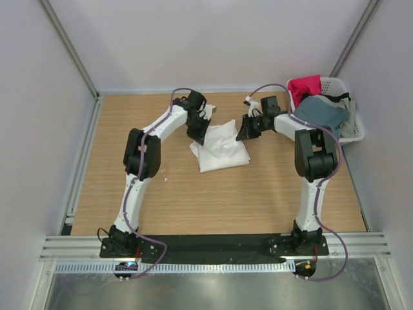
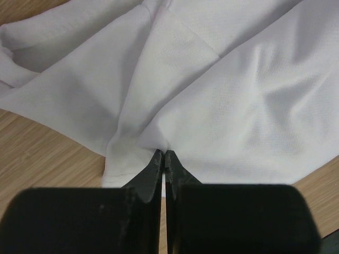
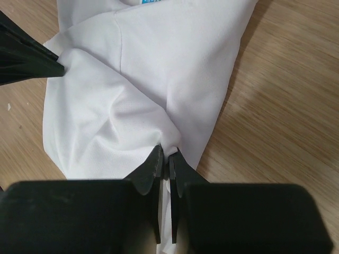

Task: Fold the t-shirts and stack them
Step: Fold the tshirt

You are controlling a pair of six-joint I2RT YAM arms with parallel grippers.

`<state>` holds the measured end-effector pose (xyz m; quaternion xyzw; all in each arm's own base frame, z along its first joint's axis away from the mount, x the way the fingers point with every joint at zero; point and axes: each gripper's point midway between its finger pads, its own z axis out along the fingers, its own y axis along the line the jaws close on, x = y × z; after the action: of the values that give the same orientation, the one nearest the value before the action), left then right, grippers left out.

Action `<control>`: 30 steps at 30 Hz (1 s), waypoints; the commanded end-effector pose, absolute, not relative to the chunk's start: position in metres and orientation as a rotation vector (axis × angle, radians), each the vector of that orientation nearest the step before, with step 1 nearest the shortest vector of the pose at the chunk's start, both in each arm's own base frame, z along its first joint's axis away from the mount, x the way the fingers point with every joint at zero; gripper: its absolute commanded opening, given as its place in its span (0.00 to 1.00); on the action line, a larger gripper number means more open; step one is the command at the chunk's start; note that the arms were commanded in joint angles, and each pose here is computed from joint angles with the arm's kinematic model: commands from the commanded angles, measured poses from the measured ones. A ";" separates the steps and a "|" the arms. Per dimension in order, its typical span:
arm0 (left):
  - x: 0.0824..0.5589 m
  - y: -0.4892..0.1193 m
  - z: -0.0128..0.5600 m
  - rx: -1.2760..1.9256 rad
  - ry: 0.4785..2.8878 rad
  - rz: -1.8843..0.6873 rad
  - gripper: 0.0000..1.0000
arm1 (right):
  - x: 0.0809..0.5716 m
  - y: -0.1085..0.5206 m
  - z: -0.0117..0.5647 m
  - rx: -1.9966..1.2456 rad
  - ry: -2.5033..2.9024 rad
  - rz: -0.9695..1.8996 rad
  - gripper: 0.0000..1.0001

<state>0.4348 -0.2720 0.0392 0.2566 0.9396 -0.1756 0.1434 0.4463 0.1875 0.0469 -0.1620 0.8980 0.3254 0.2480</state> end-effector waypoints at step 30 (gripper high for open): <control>0.456 -0.235 0.168 0.679 2.448 -0.434 0.00 | 0.500 0.231 0.176 -0.584 2.091 0.896 0.06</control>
<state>0.4203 -0.2464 0.1649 0.2652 0.9143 -0.1828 0.2455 0.4747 0.2224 0.1599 -0.2234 0.8405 0.3469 0.3511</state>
